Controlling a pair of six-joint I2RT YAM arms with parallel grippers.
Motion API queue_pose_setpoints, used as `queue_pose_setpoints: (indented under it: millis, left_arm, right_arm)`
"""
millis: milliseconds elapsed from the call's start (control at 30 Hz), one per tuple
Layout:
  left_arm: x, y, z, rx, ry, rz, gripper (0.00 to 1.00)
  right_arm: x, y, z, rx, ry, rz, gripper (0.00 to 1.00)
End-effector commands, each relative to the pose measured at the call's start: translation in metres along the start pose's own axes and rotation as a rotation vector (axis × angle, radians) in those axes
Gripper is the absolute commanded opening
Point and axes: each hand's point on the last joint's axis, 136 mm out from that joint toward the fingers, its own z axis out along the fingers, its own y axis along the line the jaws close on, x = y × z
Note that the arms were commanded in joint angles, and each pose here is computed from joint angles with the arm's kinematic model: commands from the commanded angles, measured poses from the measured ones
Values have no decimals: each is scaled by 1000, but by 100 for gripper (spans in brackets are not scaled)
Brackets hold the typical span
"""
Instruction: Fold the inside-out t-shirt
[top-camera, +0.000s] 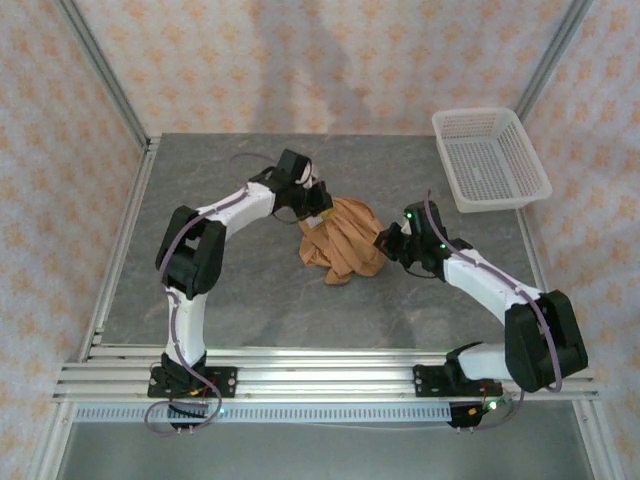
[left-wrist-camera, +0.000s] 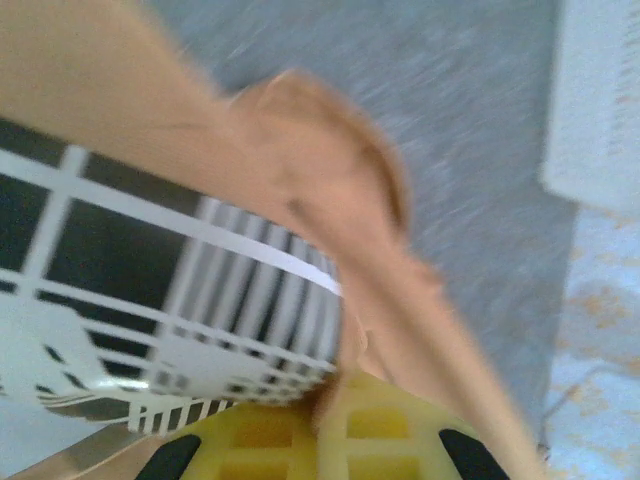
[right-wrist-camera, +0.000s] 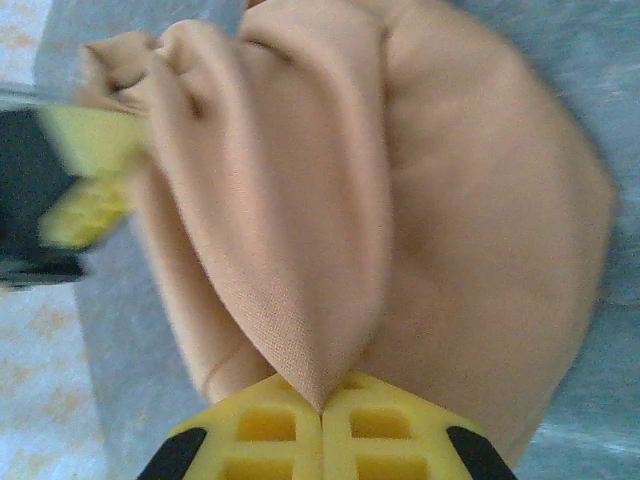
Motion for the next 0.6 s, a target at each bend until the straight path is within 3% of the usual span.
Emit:
queue_pose_setpoints:
  millis: [0,167,233,300,367,567]
  left_arm:
    - [-47,-93,-72,176,-172,87,0]
    - [-48,-172,-119,421,-230,169,0]
    - [-32,-176,-116,451,-195,191,0]
    - [-8,-165,-101,459,-136,206,0]
    - [15,-143,-88,437,-90,206,0]
    - [59,-67,-69,325,-37,160,0]
  right_arm:
    - [5,-58,10,144,-57,99,0]
    - [40,-70,35,99,40,161,0]
    - [43,-58,33,86,50,124,4]
    - [36,-46,21,87,28,74,22]
    - [28,-39,5,111,-11,28,32]
    - [5,-15,-32,129,-103,-81,30]
